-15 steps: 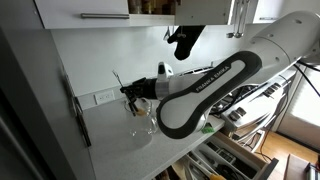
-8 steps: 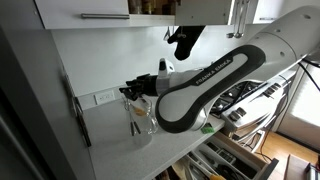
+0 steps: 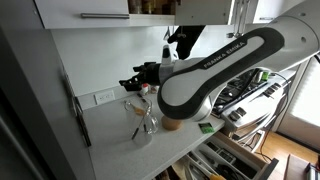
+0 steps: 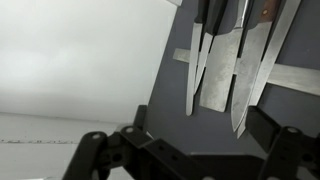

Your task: Remove the two metal skewers from the drawer, then put them in the transparent jar

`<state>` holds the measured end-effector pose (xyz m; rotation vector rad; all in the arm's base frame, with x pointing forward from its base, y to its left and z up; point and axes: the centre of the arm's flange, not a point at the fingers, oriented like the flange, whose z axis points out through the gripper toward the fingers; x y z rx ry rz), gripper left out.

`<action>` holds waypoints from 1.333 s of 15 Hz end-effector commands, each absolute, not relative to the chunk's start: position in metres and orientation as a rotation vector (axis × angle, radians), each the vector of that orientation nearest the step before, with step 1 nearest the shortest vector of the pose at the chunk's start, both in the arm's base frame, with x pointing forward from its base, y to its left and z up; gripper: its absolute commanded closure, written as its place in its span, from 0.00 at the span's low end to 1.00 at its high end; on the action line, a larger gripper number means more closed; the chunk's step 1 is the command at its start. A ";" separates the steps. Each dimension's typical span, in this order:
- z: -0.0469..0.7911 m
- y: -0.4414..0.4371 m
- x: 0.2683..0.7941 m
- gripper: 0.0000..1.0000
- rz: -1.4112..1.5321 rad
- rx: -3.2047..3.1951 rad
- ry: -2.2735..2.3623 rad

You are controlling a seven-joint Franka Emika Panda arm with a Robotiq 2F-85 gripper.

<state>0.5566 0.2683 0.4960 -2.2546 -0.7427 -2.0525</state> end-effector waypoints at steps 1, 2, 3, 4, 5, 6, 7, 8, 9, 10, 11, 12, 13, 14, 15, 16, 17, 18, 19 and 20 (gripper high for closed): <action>0.515 0.261 0.537 0.00 -1.968 -2.340 -0.834; 0.519 0.262 0.533 0.00 -1.940 -2.354 -0.867; 0.523 0.262 0.529 0.00 -1.908 -2.383 -0.902; 0.525 0.262 0.525 0.00 -1.873 -2.402 -0.935; 0.528 0.262 0.520 0.00 -1.819 -2.421 -0.964; 0.529 0.262 0.515 0.00 -1.775 -2.441 -0.991; 0.531 0.261 0.510 0.00 -1.725 -2.469 -1.011; 0.532 0.258 0.505 0.00 -1.690 -2.483 -1.026; 0.532 0.255 0.500 0.00 -1.653 -2.492 -1.045; 0.534 0.251 0.494 0.00 -1.621 -2.507 -1.064; 0.534 0.247 0.489 0.00 -1.602 -2.501 -1.082; 0.536 0.245 0.484 0.00 -1.584 -2.505 -1.106; 0.538 0.242 0.480 0.00 -1.566 -2.493 -1.136; 0.540 0.240 0.477 0.00 -1.534 -2.506 -1.146; 0.540 0.238 0.473 0.00 -1.497 -2.522 -1.155; 0.541 0.235 0.471 0.00 -1.455 -2.550 -1.152; 0.541 0.232 0.468 0.00 -1.425 -2.558 -1.150; 0.542 0.229 0.466 0.00 -1.392 -2.569 -1.141; 0.545 0.228 0.464 0.00 -1.361 -2.571 -1.138; 0.549 0.229 0.462 0.00 -1.321 -2.588 -1.132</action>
